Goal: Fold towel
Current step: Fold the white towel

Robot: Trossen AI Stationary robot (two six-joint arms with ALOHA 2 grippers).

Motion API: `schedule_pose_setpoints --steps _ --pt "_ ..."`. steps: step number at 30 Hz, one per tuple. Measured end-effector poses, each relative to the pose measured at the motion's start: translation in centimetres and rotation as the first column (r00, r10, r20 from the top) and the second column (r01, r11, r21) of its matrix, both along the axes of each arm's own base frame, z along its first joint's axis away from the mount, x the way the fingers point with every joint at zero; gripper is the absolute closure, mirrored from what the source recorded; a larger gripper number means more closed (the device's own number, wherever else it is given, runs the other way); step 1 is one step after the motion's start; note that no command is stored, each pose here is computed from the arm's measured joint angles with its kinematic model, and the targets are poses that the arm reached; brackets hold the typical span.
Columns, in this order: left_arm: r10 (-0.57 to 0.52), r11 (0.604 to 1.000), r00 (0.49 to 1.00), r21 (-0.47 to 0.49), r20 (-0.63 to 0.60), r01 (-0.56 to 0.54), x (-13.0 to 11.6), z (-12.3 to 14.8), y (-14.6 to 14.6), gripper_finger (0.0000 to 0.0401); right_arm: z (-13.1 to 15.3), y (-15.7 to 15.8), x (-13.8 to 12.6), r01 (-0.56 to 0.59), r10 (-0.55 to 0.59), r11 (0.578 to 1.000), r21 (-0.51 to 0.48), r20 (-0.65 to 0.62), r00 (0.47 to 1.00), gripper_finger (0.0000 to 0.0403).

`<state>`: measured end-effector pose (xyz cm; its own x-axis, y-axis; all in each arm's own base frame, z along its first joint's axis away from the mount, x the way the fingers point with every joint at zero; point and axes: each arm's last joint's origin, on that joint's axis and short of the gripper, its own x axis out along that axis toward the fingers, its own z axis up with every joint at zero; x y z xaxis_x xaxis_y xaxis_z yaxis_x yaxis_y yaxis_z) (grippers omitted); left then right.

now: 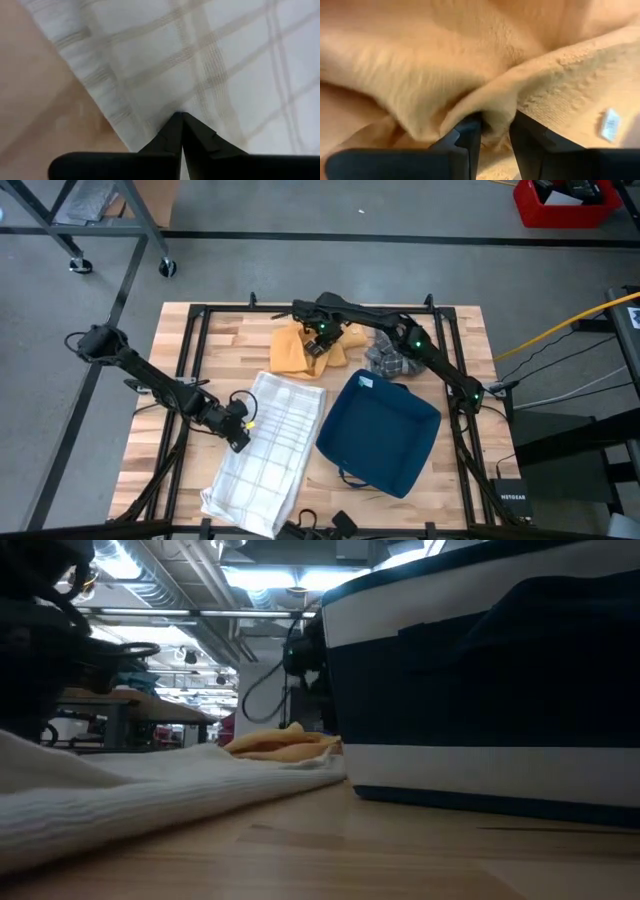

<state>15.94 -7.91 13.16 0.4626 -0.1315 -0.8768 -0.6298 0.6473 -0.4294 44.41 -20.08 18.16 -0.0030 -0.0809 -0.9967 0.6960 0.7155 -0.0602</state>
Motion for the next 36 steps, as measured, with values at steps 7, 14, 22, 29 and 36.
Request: schedule_pose_setpoints --steps 7,14,22,29,36 --pt "0.027 0.999 0.999 0.032 0.022 -0.028 0.4 0.2 0.9 0.0398 4.5 0.6 -0.9 -0.019 0.018 1.000 0.003 0.101 0.995 0.0304" --pt "-0.012 1.000 0.990 0.007 0.142 0.011 -0.1 2.1 1.2 0.0398 7.3 1.4 -2.2 -0.042 0.038 0.998 0.039 0.114 0.993 0.0304" --pt "-0.276 0.960 0.881 0.151 0.384 0.235 -1.6 5.6 1.7 0.0397 9.3 6.0 -2.0 -0.248 0.244 0.967 0.051 0.086 0.966 0.0304" --pt "-0.391 0.919 0.780 0.253 0.489 0.302 -2.8 7.3 2.1 0.0397 9.4 13.6 -0.3 -0.438 0.433 0.898 0.046 0.089 0.897 0.0304" --pt "-0.395 0.917 0.789 0.256 0.471 0.306 -3.1 7.2 2.3 0.0397 9.5 21.0 0.9 -0.581 0.575 0.814 0.004 0.144 0.806 0.0304"
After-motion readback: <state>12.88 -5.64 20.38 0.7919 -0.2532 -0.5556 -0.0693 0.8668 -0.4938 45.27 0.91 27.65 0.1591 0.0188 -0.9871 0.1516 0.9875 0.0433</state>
